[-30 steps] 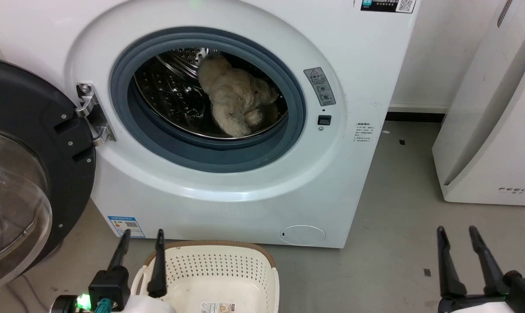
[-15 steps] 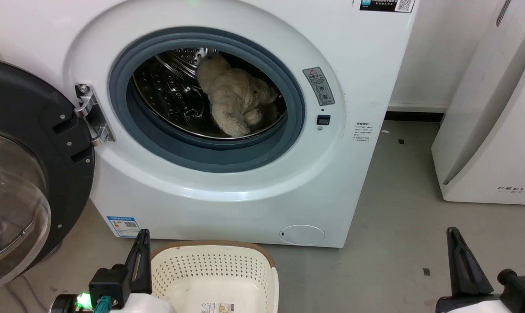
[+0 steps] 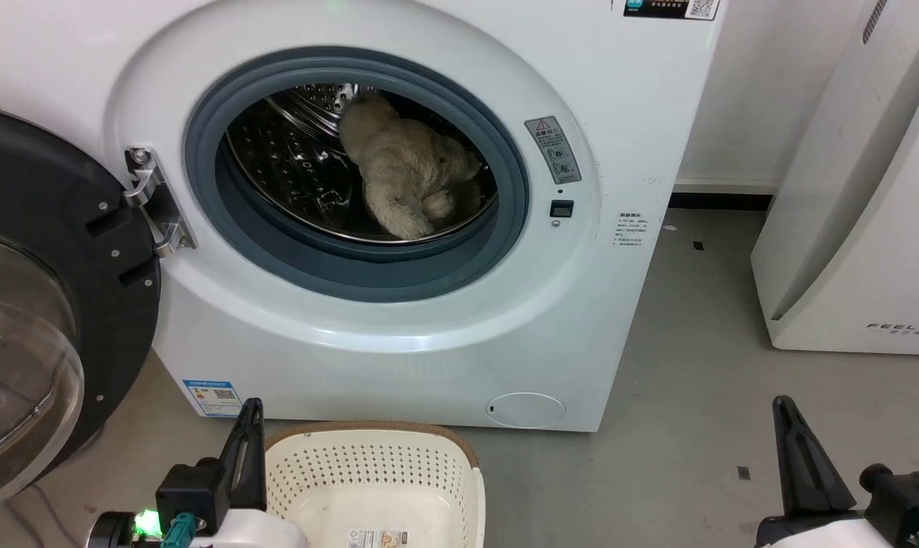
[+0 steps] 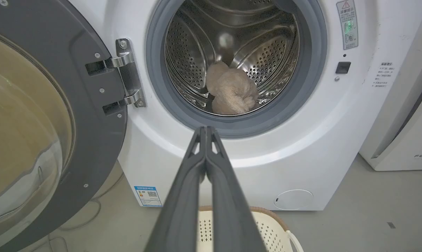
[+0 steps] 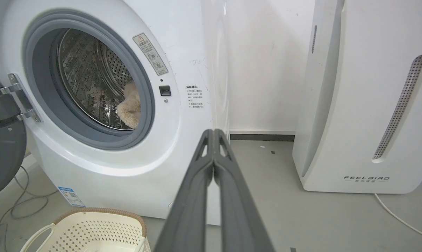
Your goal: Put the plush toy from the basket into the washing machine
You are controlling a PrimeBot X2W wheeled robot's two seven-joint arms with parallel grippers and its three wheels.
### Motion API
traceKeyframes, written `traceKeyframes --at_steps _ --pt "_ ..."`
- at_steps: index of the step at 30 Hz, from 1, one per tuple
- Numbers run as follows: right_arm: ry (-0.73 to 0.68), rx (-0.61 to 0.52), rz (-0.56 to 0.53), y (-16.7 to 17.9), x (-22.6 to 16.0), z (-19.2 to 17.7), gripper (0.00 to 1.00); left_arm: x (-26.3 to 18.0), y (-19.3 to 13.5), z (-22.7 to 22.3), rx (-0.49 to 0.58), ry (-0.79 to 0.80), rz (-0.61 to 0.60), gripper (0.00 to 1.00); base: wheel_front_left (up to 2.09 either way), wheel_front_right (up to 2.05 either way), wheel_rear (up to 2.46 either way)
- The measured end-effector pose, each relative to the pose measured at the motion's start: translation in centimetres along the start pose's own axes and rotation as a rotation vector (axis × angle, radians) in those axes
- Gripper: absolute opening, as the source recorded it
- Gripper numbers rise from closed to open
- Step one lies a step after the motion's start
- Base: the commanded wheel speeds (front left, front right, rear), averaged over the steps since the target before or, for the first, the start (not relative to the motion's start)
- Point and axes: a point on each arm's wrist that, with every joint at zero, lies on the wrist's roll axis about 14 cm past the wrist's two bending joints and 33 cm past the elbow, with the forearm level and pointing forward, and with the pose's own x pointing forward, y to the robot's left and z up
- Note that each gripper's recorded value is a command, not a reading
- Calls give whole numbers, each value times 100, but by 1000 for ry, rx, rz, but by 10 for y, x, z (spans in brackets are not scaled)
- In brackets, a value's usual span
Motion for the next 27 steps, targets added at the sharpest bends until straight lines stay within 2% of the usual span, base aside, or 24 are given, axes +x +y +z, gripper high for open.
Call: traceKeyframes --at_steps 27 --pt "49 -41 12 3 2 -4 0 6 -7 3 3 23 -20 0 0 0 0"
